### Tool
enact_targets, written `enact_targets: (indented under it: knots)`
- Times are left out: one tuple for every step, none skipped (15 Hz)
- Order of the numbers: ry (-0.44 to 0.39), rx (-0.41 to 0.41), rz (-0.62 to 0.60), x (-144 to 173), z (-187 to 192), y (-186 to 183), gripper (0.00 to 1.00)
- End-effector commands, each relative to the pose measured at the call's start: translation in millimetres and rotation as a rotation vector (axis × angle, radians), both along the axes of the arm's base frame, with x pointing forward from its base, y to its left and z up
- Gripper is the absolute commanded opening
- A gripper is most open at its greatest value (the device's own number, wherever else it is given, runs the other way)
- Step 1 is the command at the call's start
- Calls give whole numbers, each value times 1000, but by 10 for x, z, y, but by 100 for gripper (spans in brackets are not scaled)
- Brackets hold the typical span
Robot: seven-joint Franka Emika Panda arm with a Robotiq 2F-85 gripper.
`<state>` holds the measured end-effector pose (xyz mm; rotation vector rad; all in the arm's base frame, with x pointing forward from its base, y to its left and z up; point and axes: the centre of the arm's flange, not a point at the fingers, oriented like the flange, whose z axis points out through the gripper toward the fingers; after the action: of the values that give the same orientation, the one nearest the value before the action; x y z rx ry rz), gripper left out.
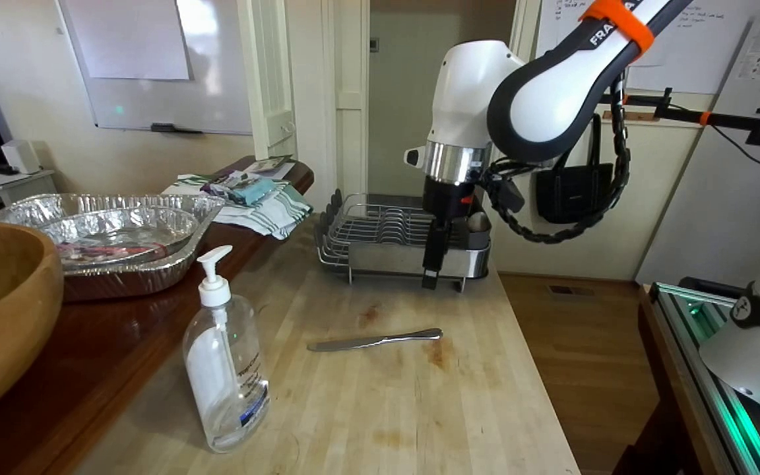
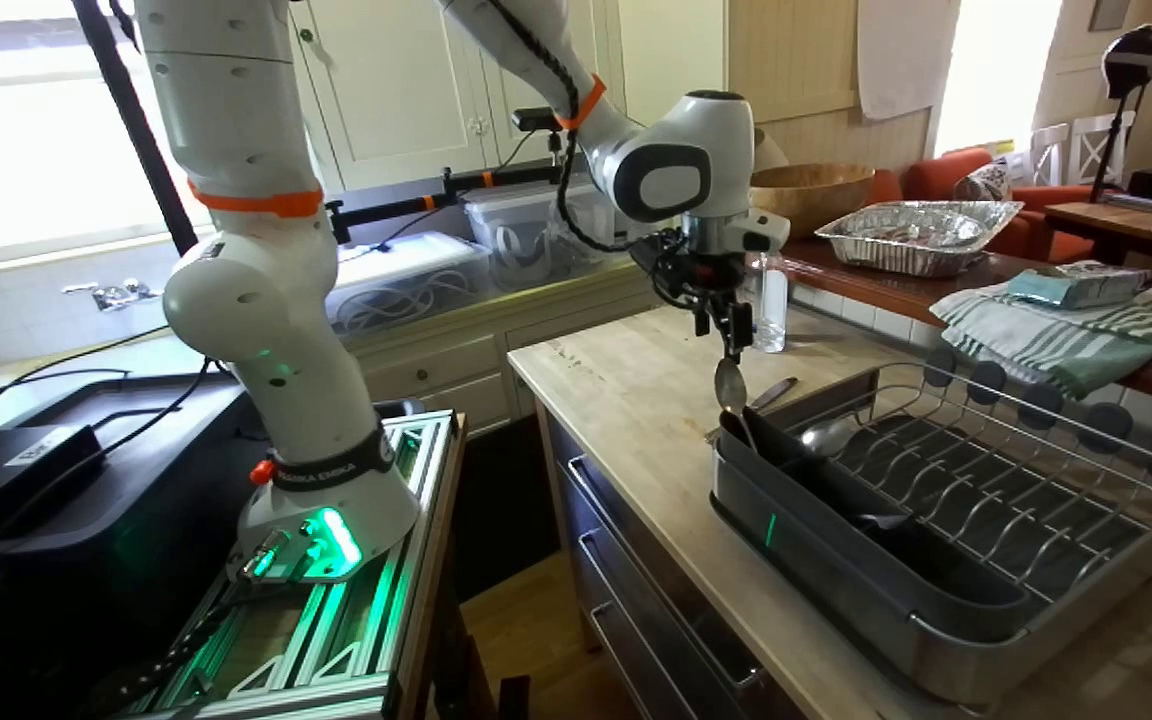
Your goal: Pick up the knife from the counter and put it on the dish dryer
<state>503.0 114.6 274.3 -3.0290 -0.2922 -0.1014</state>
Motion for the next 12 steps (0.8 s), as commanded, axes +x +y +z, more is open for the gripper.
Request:
enact_targets:
  knots:
    - [-24,-31,57,175,-320,112,100]
    - [-30,-37,75,196,-371,132,100]
    - [-39,-46,96,247,-440,147,100]
    - [-47,-54,108,286,-476,168,100]
    - [-48,-54,126,347,-530,195,100]
    - [-55,-57,139,397,-565,227,100]
    - [-58,-57,151,443,-602,256,100]
    - [-61,-54,163,500,-646,296,100]
    - [-61,-52,175,546,-692,335,100]
    - [-60,-48,186,590,-748,379,100]
    - [-57,-47,196,624,-799,416,100]
    - [-53,-46,206,658,-862,451,100]
